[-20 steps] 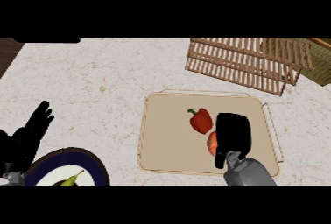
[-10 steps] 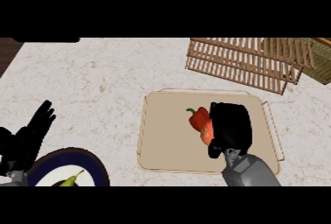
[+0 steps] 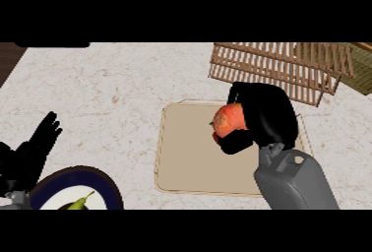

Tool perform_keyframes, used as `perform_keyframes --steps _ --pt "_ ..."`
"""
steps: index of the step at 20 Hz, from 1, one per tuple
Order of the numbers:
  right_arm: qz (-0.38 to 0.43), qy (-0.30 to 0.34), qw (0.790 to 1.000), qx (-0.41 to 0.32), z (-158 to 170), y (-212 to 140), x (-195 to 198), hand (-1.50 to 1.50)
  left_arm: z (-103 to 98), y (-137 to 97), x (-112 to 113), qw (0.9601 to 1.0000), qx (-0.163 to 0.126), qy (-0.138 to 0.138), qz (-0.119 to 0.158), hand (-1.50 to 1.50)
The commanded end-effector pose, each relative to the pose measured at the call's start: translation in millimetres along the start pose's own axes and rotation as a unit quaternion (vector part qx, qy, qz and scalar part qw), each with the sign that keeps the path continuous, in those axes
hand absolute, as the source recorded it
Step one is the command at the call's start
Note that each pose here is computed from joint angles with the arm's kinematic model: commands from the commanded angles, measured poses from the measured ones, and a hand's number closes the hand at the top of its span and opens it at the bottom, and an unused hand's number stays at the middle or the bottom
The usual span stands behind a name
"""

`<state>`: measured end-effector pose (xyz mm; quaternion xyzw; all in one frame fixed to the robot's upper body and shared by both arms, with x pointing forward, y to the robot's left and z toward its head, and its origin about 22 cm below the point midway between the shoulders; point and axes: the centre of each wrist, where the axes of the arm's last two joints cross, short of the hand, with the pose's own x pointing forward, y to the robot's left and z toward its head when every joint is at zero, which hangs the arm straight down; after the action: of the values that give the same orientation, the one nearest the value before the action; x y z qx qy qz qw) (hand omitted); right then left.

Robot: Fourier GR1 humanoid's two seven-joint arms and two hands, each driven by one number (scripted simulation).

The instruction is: Pick the squash from the tray and place it in the tiered shelf

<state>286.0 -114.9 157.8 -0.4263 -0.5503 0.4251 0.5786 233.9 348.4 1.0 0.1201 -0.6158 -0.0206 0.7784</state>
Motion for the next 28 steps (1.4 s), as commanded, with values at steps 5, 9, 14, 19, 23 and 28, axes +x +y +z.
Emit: perform_keyframes --steps 5,9,14,19,23,28 --pt "-0.164 -0.018 0.985 -0.055 42 -83 -8 1.50 -2 6 -9 0.9999 0.011 -0.003 -0.005 0.00" --pt "-0.203 -0.009 0.975 -0.090 61 -117 -15 1.50 2 10 4 1.0000 0.001 0.005 0.001 0.00" --pt "-0.208 -0.003 0.971 -0.122 62 -152 7 1.50 10 0 -5 1.0000 0.000 0.002 -0.003 0.00" --pt "-0.209 0.005 0.961 -0.179 58 -176 13 1.50 2 -13 10 1.0000 0.004 -0.006 0.001 0.00" --pt "-0.121 0.045 0.969 -0.212 50 -204 4 1.50 2 -6 2 0.9999 0.007 0.002 0.010 0.00" --pt "-0.122 0.051 0.970 -0.204 37 -245 -3 1.50 -5 -2 2 1.0000 0.004 0.001 0.005 0.00"
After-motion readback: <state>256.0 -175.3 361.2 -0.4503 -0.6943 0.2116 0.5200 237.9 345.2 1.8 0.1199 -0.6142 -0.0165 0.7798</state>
